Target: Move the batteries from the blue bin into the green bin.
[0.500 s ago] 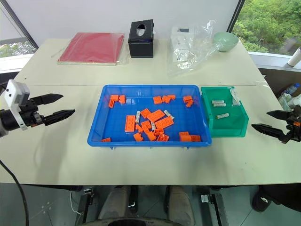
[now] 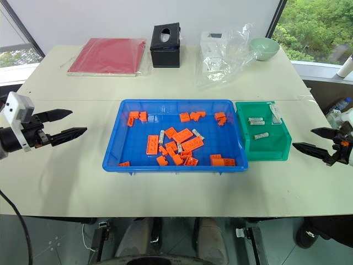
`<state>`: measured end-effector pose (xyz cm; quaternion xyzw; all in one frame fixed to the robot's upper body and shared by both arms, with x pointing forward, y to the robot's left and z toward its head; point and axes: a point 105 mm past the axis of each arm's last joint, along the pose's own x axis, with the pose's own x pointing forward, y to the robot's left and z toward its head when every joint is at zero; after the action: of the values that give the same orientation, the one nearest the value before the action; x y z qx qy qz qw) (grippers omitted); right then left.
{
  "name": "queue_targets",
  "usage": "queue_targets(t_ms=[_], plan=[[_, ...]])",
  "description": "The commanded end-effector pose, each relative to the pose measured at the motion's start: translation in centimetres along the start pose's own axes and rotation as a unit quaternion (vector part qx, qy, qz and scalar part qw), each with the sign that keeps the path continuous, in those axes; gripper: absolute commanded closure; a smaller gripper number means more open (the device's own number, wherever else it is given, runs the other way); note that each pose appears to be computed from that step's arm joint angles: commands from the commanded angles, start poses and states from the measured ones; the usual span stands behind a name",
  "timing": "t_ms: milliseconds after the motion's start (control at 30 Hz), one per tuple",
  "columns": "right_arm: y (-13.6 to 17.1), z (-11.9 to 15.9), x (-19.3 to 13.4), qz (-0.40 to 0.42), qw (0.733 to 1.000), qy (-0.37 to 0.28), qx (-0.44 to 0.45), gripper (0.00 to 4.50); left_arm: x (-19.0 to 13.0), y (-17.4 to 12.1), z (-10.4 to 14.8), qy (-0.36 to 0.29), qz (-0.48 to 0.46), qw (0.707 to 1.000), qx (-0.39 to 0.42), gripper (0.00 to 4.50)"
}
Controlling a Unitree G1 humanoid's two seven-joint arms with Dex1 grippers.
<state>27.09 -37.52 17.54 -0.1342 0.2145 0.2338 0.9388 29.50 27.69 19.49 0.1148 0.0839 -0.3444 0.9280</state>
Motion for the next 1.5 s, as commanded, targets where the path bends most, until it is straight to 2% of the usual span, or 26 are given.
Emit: queue_targets(t_ms=[33, 167, 333, 567, 767, 867, 967, 1033, 1300, 1500], plan=[[-0.4, 1.4, -0.2, -0.014, 0.999, -0.018, -0.025, 0.02, -0.5, -0.1, 1.5, -0.013, 0.006, 0.999, 0.030, 0.00], [-0.5, 2.3, 0.1, -0.010, 0.999, -0.020, -0.039, 0.02, 0.0, -0.9, 2.0, -0.022, -0.012, 0.999, 0.034, 0.00], [1.5, 6.8, 1.6, 0.044, 0.994, -0.058, -0.080, 0.02, 1.0, -2.9, 3.1, -0.040, -0.055, 0.997, 0.034, 0.00], [10.6, 14.5, 7.2, 0.196, 0.958, -0.131, -0.161, 0.02, 1.9, -6.2, 3.7, -0.037, -0.137, 0.989, 0.036, 0.00], [18.9, 17.0, 13.2, 0.290, 0.926, -0.132, -0.202, 0.02, 2.4, -7.7, 3.7, -0.030, -0.175, 0.983, 0.052, 0.00], [21.8, 17.5, 16.5, 0.294, 0.924, -0.119, -0.214, 0.02, 2.6, -7.8, 3.7, -0.030, -0.175, 0.983, 0.055, 0.00], [23.1, 17.4, 19.6, 0.269, 0.936, -0.075, -0.215, 0.02, 2.6, -8.0, 3.6, -0.031, -0.173, 0.983, 0.055, 0.00], [24.1, 17.2, 20.8, 0.271, 0.934, -0.057, -0.226, 0.02, 2.6, -8.0, 3.7, -0.033, -0.168, 0.984, 0.055, 0.00], [26.2, 15.6, 23.3, 0.294, 0.918, -0.016, -0.265, 0.02, 2.6, -8.2, 3.8, -0.039, -0.154, 0.986, 0.055, 0.00], [27.9, 14.0, 23.1, 0.336, 0.899, -0.001, -0.282, 0.02, 2.3, -8.2, 3.6, -0.037, -0.149, 0.987, 0.053, 0.00]])
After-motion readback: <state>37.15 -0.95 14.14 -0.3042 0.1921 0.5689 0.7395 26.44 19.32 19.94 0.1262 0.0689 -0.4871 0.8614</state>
